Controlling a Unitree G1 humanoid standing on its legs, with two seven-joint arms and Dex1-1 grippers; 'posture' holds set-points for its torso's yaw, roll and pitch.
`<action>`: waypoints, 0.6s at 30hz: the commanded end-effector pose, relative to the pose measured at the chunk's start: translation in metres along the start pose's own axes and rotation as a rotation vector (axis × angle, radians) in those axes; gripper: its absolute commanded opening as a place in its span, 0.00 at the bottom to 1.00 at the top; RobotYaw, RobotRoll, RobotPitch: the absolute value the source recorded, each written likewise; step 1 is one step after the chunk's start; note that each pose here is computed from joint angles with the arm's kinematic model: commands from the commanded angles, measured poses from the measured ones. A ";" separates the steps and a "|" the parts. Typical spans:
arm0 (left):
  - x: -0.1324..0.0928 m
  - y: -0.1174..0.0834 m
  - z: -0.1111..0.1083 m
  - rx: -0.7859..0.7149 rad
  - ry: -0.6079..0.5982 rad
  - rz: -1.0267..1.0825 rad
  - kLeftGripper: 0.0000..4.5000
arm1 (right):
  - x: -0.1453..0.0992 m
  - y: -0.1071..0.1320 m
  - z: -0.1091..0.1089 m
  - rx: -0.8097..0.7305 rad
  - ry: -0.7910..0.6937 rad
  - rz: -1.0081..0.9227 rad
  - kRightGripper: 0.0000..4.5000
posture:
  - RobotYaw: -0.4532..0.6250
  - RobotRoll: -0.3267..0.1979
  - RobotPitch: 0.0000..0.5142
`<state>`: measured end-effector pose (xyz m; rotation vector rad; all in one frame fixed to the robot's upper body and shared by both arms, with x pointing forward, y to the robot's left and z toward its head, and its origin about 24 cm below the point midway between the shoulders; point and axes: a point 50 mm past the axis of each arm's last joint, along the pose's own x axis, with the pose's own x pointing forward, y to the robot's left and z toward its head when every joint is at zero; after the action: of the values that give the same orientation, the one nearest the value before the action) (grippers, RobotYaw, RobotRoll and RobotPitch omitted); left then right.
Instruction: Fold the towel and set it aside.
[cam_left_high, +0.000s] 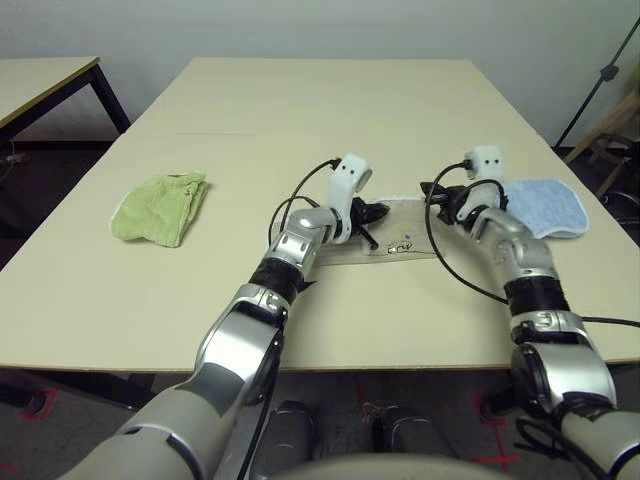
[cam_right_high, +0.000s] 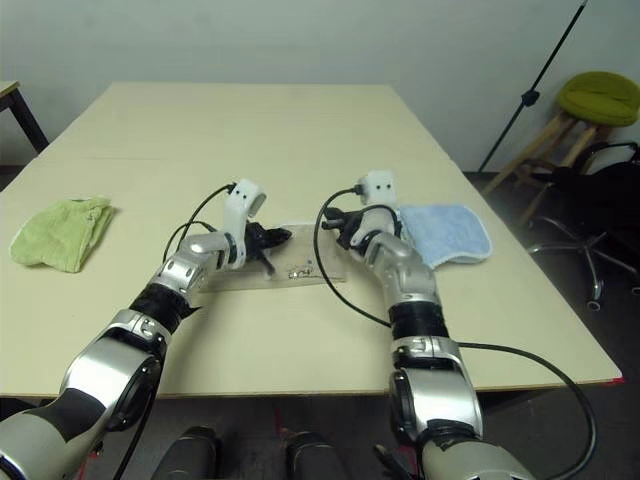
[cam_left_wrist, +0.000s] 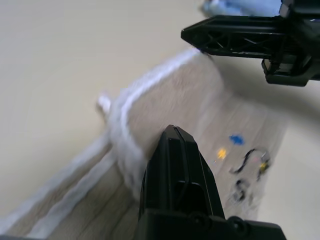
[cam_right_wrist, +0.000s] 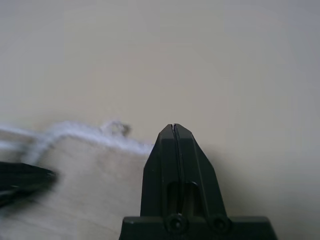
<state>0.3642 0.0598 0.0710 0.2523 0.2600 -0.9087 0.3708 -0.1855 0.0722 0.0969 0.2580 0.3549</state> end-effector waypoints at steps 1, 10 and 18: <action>-0.003 -0.006 -0.024 -0.017 0.068 -0.020 0.00 | 0.000 -0.004 -0.028 -0.008 0.114 -0.033 0.00 | 0.43 0.62 0.08; -0.015 0.001 -0.009 -0.144 -0.046 0.028 0.00 | 0.004 0.007 -0.022 -0.036 0.093 0.084 0.00 | 0.48 0.62 0.09; -0.090 0.020 0.026 -0.509 -0.229 0.187 0.33 | -0.004 0.014 0.035 -0.213 -0.118 0.193 0.35 | 0.50 0.62 0.10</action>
<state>0.3390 0.1190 0.1252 -0.2309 0.2024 -0.6802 0.3740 -0.1754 0.1024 -0.0239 0.1247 0.5335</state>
